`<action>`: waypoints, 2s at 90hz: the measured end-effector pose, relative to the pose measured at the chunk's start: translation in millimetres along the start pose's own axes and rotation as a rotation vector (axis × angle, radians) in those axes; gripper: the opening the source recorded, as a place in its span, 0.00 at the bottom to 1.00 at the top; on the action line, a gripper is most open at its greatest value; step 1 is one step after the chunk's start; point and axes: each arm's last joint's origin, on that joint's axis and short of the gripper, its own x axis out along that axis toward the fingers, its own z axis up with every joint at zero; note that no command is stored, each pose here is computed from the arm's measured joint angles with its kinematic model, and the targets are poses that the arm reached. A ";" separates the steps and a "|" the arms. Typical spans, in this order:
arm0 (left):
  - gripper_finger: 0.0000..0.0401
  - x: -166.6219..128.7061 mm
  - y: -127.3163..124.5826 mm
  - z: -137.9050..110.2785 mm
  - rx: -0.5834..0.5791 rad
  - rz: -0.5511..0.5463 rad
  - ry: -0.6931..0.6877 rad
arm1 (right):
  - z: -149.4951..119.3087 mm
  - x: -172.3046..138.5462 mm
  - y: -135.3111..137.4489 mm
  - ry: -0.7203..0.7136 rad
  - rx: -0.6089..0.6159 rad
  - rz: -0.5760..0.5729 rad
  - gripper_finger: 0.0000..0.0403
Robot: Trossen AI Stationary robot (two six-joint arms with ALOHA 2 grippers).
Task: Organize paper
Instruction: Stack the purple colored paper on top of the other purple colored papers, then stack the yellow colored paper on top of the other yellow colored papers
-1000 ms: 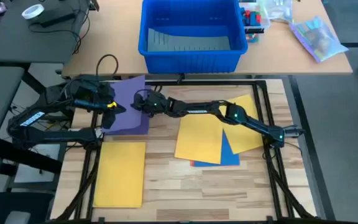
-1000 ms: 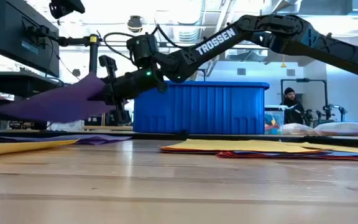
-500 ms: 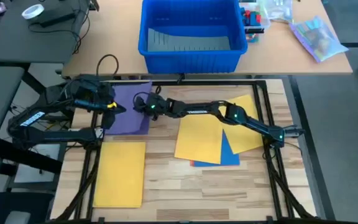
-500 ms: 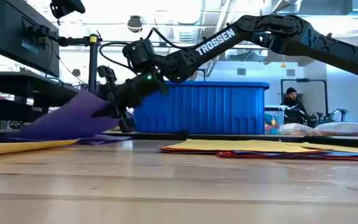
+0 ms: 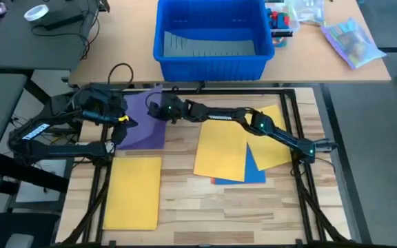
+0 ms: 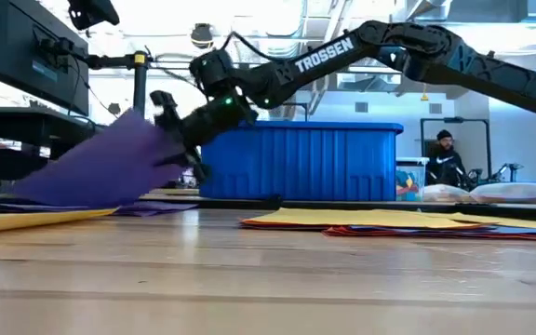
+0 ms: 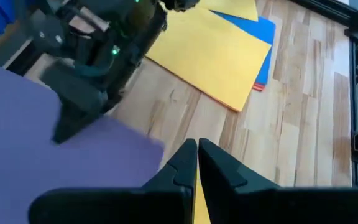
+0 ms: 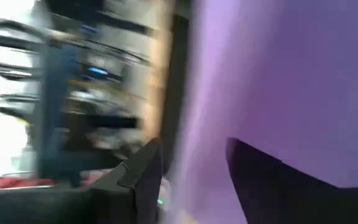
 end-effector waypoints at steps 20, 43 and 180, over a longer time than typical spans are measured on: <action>0.00 0.0 0.0 -0.1 0.005 0.000 0.001 | 3.4 -4.6 6.9 -0.020 -0.071 -0.020 0.36; 0.00 0.0 0.1 -1.3 0.005 0.001 0.014 | -0.3 -3.4 0.3 0.011 -0.051 -0.071 0.36; 0.00 290.5 -41.2 19.5 -0.007 -0.166 0.352 | -102.6 -327.0 -88.2 0.260 -0.383 -0.704 0.47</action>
